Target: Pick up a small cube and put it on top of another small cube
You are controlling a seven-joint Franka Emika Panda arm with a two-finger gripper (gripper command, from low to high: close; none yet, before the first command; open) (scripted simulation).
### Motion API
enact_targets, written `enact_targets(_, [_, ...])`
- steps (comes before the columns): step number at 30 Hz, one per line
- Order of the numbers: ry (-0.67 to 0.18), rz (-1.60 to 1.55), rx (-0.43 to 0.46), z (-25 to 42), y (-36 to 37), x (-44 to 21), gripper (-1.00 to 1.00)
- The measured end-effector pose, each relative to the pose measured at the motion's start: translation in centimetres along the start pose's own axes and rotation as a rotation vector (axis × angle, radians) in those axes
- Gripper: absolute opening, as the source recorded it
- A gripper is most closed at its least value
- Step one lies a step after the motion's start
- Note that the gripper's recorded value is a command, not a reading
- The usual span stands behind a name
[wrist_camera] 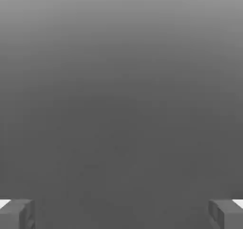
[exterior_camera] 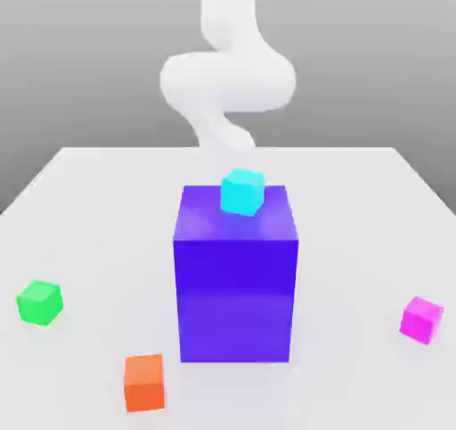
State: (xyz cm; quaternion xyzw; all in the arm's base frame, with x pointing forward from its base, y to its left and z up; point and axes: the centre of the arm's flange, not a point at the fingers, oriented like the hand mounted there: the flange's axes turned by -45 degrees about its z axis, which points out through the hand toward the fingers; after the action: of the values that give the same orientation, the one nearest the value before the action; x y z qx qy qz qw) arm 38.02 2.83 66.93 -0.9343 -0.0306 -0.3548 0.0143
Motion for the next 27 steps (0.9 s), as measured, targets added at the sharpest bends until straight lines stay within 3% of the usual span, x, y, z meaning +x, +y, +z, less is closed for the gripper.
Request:
enact_targets(6, [-0.181, -0.160, 0.107, 12.3, -7.9, -3.2, 0.00])
enact_targets(13, [-0.381, -0.364, 0.199, 23.2, -17.8, -12.2, 0.00])
enact_targets(23, [-0.650, -0.696, 0.274, 31.7, -28.3, -32.2, 0.00])
enact_targets(27, [-0.688, -0.741, 0.277, 34.7, -28.9, -37.1, 0.00])
